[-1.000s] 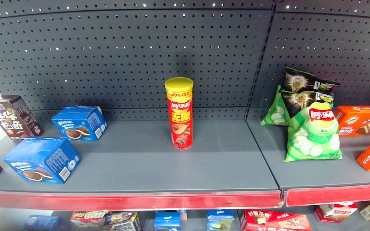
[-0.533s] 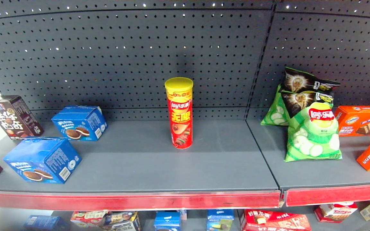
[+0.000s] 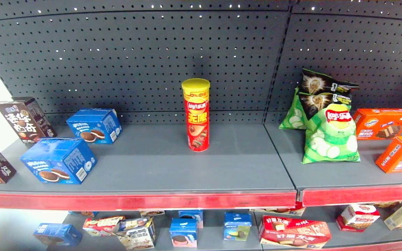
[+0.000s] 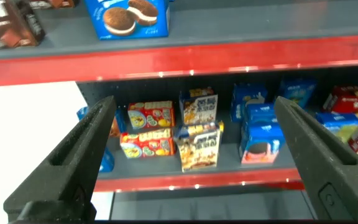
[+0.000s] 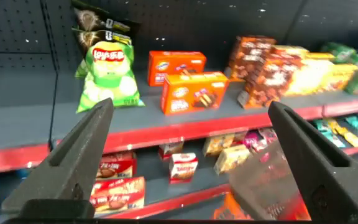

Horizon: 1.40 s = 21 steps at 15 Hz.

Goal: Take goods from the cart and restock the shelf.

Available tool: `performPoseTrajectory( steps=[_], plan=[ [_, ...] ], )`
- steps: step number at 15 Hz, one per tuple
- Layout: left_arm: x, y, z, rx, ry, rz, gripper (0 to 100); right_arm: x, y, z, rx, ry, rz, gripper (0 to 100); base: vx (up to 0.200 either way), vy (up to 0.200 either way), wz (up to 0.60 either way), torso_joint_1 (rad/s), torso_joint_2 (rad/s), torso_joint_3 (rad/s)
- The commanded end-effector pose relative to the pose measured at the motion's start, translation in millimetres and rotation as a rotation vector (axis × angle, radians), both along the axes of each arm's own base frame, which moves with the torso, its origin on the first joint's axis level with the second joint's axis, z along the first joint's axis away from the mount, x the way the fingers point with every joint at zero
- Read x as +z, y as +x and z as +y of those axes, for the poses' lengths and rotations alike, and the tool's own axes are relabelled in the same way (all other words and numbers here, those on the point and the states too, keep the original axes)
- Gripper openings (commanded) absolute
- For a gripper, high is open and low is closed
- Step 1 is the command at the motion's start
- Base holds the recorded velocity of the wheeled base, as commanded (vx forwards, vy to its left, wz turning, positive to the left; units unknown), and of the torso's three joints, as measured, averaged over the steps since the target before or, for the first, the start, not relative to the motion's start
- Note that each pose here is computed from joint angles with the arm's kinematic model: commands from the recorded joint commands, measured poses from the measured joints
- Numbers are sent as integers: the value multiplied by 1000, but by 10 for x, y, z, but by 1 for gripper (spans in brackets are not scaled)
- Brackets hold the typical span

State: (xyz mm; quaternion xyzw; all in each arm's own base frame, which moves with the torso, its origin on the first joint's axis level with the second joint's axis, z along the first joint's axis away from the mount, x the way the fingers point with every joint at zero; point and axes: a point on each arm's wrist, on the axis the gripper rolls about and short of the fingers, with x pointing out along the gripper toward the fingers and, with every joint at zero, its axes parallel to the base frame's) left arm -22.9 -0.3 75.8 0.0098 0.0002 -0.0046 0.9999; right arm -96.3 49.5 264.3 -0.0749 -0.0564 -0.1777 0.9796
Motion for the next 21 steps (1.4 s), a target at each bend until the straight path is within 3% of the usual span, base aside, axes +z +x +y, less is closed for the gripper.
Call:
performPoseTrajectory(
  steps=[1,8,17,21],
  plan=[
    [0,0,0,0,0,0,100,-105,21,-14,18,17,33,100,0,0,0,0,0,0],
    [0,0,0,1,-4,0,100,-324,60,112,90,14,78,100,0,0,0,0,0,0],
    [0,0,0,1,-6,0,100,-366,36,145,118,-6,85,100,0,0,-600,5,1,2],
    [0,0,1,3,-7,0,100,-390,4,172,148,-19,72,100,0,0,0,0,0,0]
  ],
)
